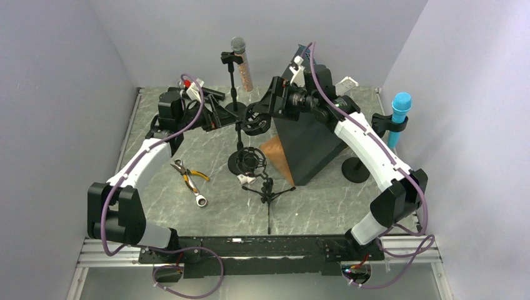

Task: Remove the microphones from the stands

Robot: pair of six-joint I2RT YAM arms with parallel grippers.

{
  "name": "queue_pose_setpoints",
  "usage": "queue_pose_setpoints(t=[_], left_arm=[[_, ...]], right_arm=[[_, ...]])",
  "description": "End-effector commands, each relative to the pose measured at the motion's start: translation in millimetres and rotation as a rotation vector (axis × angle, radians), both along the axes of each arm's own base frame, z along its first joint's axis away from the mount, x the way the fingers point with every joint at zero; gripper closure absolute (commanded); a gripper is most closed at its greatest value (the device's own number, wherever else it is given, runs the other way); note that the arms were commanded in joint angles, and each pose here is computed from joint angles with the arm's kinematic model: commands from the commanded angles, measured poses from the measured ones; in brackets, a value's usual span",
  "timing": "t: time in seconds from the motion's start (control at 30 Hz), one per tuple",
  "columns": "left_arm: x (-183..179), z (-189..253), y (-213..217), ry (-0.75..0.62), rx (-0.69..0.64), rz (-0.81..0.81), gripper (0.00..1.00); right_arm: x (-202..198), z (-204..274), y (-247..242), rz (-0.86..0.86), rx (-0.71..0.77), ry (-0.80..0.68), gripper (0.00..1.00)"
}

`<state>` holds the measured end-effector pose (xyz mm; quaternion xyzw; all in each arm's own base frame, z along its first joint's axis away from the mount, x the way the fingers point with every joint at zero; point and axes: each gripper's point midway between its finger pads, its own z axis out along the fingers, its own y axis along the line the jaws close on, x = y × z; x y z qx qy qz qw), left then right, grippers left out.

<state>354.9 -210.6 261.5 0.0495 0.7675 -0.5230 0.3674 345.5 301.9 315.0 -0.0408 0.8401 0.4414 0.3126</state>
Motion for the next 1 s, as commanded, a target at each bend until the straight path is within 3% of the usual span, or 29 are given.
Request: queue_pose_setpoints(t=[0.0,0.13,0.43,0.97], left_arm=[[-7,-55,6,0.099,0.09,0.012,0.06],[-12,-82,8,0.153,0.097,0.024,0.06],[-17,-134,17,0.252,0.146,0.086,0.07],[-18,-164,23,0.328,0.193,0.12,0.06]], right_arm=[[-3,58,-25,-0.054,-0.028,-0.21,0.0],[0,68,-49,-0.138,-0.092,-0.282,0.0],[-9,98,-83,-0.206,-0.066,-0.411,0.0],[-18,85,-83,-0.169,-0.057,-0.402,0.0]])
